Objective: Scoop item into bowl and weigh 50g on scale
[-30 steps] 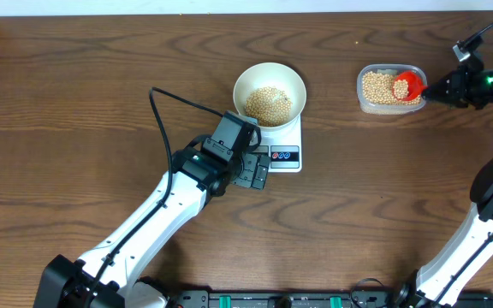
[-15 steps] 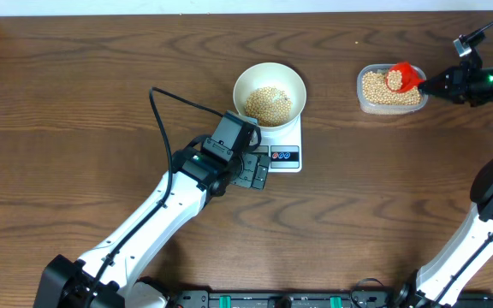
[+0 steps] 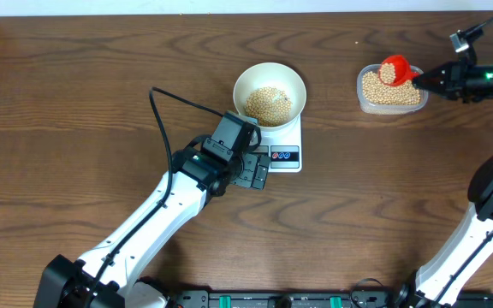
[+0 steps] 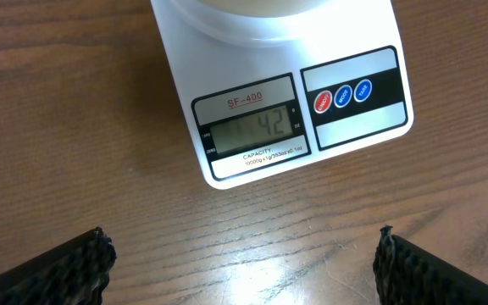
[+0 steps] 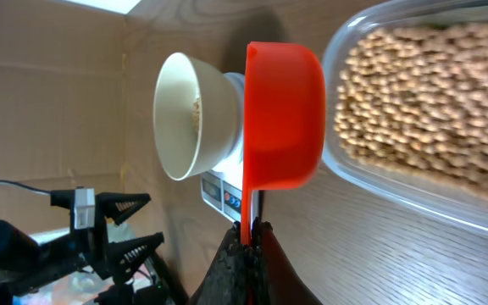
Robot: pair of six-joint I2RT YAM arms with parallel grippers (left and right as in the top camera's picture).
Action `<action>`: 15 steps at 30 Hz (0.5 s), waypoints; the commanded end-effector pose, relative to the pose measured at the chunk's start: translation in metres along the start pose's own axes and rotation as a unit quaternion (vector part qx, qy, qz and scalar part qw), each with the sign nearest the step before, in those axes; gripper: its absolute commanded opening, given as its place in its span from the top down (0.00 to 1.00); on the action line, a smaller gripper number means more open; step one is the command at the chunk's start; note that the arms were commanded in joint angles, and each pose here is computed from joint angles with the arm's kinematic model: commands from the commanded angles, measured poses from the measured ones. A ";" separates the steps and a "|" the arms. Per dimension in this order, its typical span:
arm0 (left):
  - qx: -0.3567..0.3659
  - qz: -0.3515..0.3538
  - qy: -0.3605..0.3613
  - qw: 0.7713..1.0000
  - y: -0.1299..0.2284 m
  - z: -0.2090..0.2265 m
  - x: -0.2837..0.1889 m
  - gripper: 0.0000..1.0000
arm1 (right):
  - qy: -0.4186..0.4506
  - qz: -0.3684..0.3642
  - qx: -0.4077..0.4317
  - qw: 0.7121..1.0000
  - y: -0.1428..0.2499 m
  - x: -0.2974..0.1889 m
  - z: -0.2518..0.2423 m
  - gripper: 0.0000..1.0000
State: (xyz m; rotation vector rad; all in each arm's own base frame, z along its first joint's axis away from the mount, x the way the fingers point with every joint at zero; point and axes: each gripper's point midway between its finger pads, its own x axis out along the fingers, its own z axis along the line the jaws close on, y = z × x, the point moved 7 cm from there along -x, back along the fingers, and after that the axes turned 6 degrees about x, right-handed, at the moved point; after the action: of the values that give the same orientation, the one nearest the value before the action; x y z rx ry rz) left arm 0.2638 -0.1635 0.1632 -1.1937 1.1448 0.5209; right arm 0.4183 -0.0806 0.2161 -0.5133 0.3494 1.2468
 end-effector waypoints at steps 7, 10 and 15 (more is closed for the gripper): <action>0.002 -0.001 -0.007 1.000 0.001 0.002 -0.001 0.00 | -0.055 -0.003 -0.040 0.998 0.000 0.010 0.036 0.99; 0.001 -0.001 -0.007 1.000 0.001 0.002 -0.001 0.00 | -0.060 0.002 -0.043 0.997 0.001 0.015 0.040 0.99; 0.002 -0.001 -0.007 1.000 0.001 0.002 -0.001 0.00 | -0.075 0.016 -0.052 0.996 0.003 0.029 0.052 0.99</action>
State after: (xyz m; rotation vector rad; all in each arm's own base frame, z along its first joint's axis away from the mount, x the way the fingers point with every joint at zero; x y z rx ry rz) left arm 0.2638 -0.1635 0.1632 -1.1937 1.1448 0.5209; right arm 0.4249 -0.0458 0.2230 -0.4824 0.2642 1.3119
